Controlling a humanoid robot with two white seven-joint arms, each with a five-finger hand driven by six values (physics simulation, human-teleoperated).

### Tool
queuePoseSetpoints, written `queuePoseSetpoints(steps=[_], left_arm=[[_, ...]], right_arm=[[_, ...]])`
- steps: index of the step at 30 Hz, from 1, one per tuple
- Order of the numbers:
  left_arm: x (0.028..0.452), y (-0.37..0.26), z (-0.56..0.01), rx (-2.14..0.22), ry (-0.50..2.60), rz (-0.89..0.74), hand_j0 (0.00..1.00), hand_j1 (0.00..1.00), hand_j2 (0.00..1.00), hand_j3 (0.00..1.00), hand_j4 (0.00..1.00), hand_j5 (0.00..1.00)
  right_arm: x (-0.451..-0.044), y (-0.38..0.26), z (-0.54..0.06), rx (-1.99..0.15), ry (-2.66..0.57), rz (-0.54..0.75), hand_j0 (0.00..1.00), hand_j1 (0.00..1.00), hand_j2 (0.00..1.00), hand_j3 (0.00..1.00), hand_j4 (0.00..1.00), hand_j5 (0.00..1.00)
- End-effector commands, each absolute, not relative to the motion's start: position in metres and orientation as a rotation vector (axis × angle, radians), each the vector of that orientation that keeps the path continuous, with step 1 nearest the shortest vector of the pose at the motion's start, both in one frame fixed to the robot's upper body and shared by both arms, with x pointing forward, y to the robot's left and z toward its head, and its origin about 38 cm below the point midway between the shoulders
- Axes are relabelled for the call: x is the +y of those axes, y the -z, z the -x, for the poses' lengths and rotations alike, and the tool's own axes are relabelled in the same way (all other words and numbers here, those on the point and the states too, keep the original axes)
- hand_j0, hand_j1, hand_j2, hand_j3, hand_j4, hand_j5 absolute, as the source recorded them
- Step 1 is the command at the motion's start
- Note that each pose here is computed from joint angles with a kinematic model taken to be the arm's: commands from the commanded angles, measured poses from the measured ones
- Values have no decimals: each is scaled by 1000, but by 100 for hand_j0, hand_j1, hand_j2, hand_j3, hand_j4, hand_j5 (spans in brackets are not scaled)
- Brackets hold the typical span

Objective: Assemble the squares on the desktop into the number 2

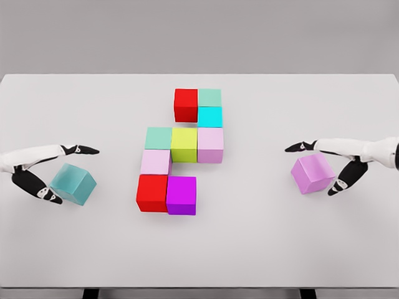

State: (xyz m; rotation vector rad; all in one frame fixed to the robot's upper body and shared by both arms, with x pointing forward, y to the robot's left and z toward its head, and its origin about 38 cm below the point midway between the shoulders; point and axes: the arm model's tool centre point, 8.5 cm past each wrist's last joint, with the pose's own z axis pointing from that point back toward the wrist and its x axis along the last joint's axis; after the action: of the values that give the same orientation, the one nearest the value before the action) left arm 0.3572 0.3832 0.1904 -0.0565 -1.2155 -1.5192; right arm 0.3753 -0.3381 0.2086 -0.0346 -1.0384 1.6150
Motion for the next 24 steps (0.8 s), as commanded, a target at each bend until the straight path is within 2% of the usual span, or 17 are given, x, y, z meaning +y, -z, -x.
queuePoseSetpoints(steps=[1, 9, 15, 24], left_arm=[[383, -184, -357, -1205, 1521, 60, 100, 100, 100, 100, 100, 100], [388, -164, -359, -1162, 1509, 50, 100, 100, 100, 100, 100, 100], [388, -168, -363, -1174, 1509, 39, 99, 99, 99, 99, 99, 99], [389, -159, -365, -1143, 1550, 2, 98, 98, 98, 98, 98, 98]], right_arm=[[-340, -205, -376, -1029, -1607, 33, 100, 100, 100, 100, 100, 100], [-347, -198, -378, -1003, -1604, 52, 98, 98, 98, 98, 98, 98], [-347, -198, -379, -1000, -1615, 65, 91, 91, 91, 91, 91, 91], [-341, -197, -380, -1007, -1622, 60, 62, 62, 62, 62, 62, 62]])
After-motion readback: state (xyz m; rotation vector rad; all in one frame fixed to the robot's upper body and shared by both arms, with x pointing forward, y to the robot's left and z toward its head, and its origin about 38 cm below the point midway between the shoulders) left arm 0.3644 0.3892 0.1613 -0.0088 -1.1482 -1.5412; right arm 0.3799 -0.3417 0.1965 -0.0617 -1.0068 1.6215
